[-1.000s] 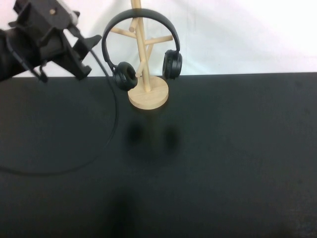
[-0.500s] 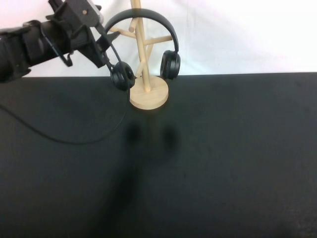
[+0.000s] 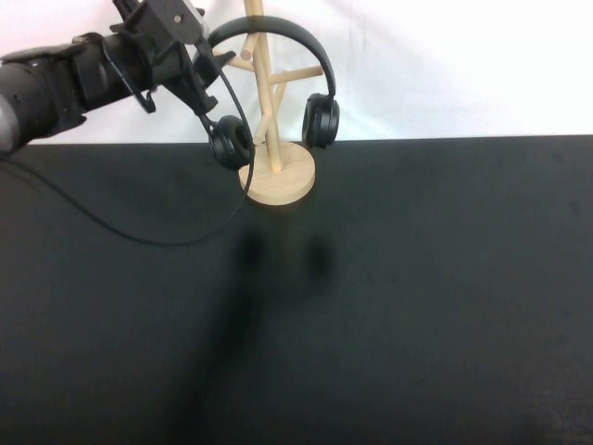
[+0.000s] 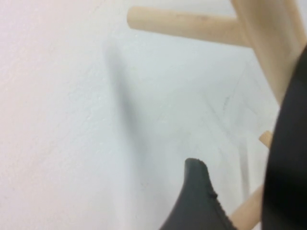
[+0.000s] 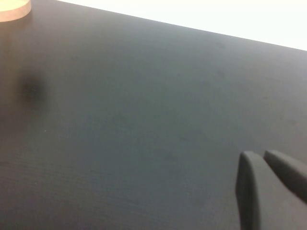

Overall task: Take out the headphones from the headphone stand
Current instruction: Pick up the headphones from the headphone stand, then place the headphones on the table

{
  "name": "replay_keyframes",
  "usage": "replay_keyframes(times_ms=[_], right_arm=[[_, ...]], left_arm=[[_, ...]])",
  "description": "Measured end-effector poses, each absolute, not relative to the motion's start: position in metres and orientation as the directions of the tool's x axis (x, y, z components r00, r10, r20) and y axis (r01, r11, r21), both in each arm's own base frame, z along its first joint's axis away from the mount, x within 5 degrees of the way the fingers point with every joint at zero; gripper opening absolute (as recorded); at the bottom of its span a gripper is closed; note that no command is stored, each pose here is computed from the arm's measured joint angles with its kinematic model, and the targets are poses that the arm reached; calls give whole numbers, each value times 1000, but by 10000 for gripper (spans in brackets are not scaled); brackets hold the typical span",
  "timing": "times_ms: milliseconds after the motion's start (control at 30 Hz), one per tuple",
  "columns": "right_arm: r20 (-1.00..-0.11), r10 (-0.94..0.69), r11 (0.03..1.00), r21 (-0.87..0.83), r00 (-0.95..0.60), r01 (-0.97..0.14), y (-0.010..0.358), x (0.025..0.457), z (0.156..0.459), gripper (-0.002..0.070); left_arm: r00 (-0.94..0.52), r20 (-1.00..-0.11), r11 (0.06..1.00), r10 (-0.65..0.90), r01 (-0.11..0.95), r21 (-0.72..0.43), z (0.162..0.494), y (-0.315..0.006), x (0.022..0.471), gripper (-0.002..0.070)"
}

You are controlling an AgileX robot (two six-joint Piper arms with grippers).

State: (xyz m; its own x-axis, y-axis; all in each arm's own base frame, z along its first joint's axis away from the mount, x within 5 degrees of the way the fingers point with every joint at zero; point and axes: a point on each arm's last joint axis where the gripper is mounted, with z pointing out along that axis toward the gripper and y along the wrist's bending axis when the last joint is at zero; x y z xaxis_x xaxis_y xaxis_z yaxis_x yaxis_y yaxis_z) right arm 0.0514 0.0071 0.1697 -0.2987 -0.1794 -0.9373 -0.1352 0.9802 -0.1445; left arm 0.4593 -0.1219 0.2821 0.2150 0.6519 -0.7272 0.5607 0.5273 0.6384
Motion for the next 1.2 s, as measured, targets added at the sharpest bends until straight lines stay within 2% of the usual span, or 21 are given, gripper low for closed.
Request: replay_keyframes(times_ms=[367, 467, 633, 767, 967, 1200], right_arm=[[-937, -179, 980, -145, -299, -135, 7, 51, 170, -8], [-937, -179, 980, -145, -299, -135, 7, 51, 170, -8], [-937, -179, 980, -145, -299, -135, 7, 51, 170, -8], [-937, -179, 980, -145, -299, -135, 7, 51, 170, -8], [-937, -179, 980, -145, -299, -135, 7, 51, 170, -8], [-937, -179, 980, -145, -299, -135, 7, 51, 170, -8]], left_arm=[[226, -721, 522, 655, 554, 648, 280, -134, 468, 402], [221, -718, 521, 661, 554, 650, 279, -138, 467, 324], [198, -710, 530, 676, 538, 655, 278, -138, 468, 139], [186, -704, 534, 685, 529, 659, 278, -136, 469, 50], [198, -711, 539, 675, 525, 659, 285, -137, 466, 45], [188, -788, 649, 586, 474, 595, 339, -131, 445, 45]])
